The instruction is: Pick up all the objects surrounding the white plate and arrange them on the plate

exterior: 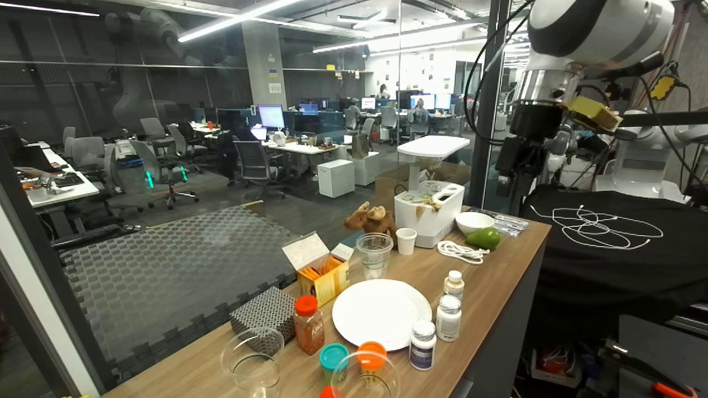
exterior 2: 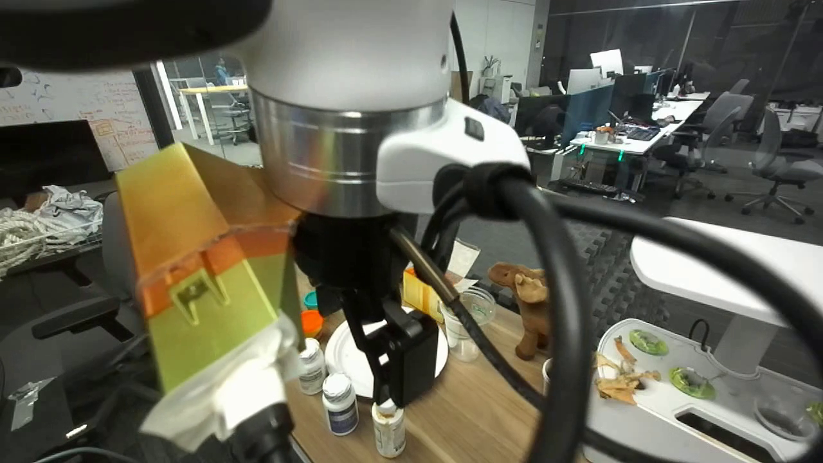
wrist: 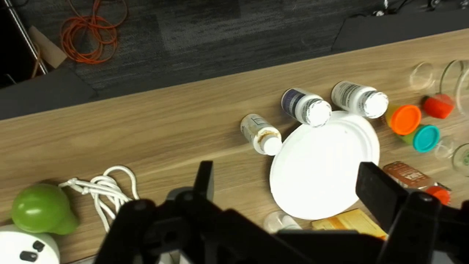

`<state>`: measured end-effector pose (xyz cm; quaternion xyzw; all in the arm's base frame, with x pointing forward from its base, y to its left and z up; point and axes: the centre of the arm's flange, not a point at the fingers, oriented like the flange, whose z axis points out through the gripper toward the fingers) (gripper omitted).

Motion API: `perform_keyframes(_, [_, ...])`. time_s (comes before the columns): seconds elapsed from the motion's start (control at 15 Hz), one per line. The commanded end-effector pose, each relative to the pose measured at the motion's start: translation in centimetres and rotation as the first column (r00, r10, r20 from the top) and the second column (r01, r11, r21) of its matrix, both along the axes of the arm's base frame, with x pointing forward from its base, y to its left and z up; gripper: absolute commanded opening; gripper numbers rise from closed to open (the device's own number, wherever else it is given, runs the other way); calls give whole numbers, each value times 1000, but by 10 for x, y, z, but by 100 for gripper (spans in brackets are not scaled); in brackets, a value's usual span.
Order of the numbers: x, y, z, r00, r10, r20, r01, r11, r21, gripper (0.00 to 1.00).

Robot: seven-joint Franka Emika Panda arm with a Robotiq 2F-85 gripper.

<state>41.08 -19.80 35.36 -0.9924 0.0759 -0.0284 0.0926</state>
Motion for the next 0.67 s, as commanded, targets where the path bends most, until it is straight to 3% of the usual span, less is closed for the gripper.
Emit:
perform_keyframes(0.0, [40, 9, -38, 995, -91, -33, 89, 995, -50, 100])
perform_keyframes(0.13, [51, 17, -60, 993, -89, -81, 81, 992, -98, 100])
perform_keyframes(0.2, [54, 21, -69, 992, -38, -120, 25, 995, -102, 100])
perform_keyframes(0.27, [32, 23, -60, 995, -53, -85, 47, 997, -68, 100])
perform_keyframes(0.6, [45, 27, -80, 991, -32, -128, 21, 996, -85, 100])
